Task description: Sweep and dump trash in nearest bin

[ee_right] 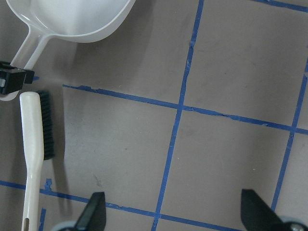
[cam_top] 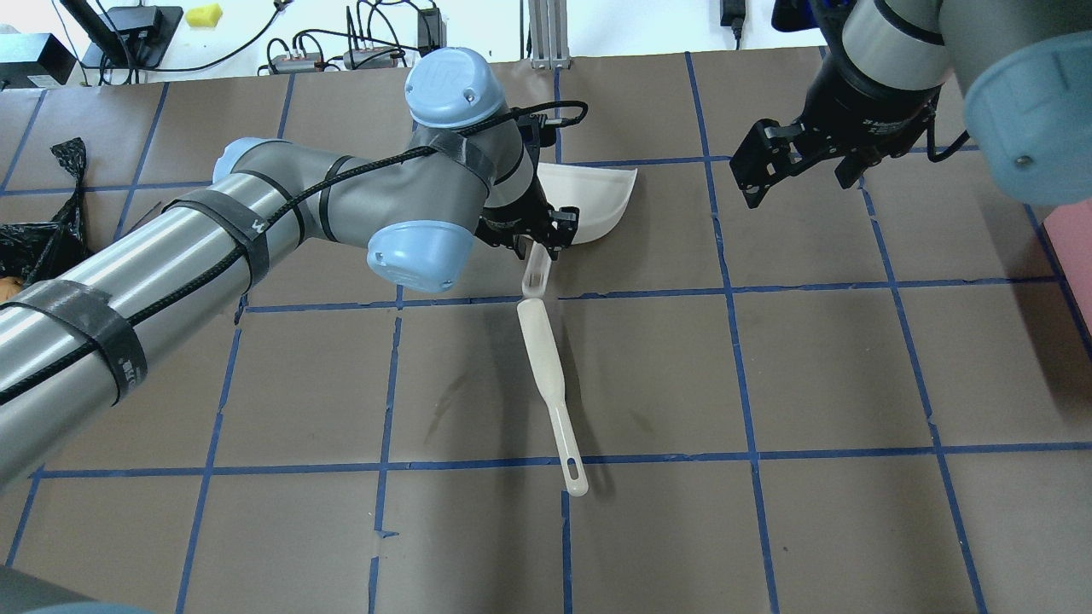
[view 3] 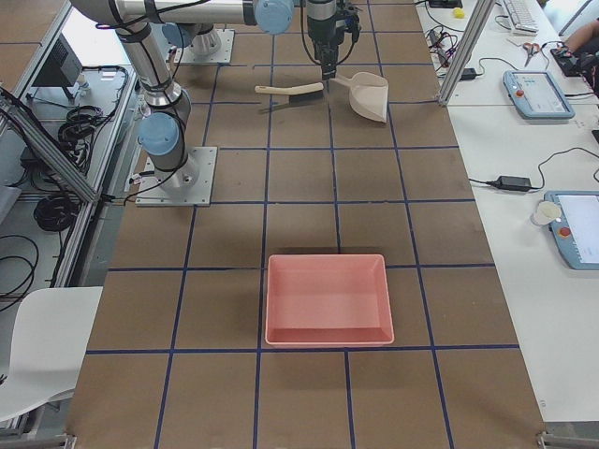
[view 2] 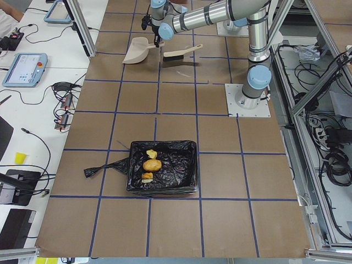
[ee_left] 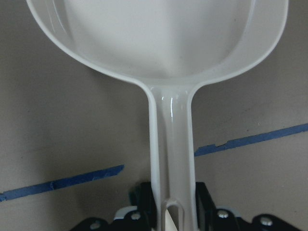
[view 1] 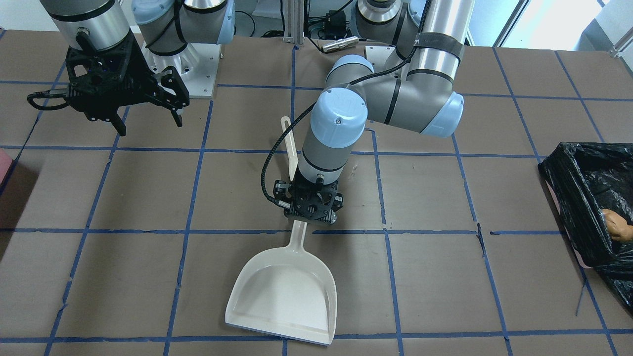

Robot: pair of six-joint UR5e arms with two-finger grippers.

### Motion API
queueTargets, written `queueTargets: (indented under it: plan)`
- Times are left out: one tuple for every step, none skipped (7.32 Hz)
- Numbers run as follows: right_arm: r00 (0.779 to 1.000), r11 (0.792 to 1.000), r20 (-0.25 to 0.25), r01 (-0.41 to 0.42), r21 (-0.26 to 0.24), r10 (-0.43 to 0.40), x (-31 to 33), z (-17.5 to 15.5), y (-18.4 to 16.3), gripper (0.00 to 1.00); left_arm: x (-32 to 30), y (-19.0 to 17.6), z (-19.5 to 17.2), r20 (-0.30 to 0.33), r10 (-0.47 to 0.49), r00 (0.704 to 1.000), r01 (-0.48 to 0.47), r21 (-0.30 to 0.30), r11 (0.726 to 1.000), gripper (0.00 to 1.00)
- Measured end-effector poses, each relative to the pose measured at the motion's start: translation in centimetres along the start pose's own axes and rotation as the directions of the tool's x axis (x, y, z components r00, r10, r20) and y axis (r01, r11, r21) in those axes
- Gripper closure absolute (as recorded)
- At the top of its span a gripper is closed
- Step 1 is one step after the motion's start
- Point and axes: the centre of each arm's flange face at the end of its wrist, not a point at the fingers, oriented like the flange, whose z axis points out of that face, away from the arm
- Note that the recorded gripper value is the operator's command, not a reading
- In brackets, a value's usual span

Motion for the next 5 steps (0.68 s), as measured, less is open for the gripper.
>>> queueTargets:
  plan:
    - [1.0, 1.0, 0.0, 0.0, 0.0, 0.0, 0.0, 0.0, 0.0, 0.0, -2.2, -0.8, -2.5, 0.02, -0.036, 0.999, 0.036, 0.018, 0.999, 0.0]
    - [1.0, 1.0, 0.0, 0.0, 0.001, 0.0, 0.0, 0.0, 0.0, 0.0, -4.9, -1.0, -5.6, 0.035, -0.083, 0.996, 0.082, 0.008, 0.997, 0.0]
    - [1.0, 1.0, 0.0, 0.0, 0.001, 0.0, 0.0, 0.0, 0.0, 0.0, -6.8, -0.4, -9.1, 0.048, -0.116, 0.992, 0.118, -0.025, 0.993, 0.0]
    - [1.0, 1.0, -0.001, 0.0, 0.001, 0.0, 0.0, 0.0, 0.0, 0.0, -7.6, 0.8, -12.4, 0.069, -0.132, 0.989, 0.136, -0.054, 0.989, 0.0]
    - [1.0, 1.0, -0.001, -0.001, 0.001, 0.001, 0.0, 0.0, 0.0, 0.0, -8.3, 2.3, -16.4, 0.105, -0.145, 0.984, 0.153, -0.077, 0.985, 0.0]
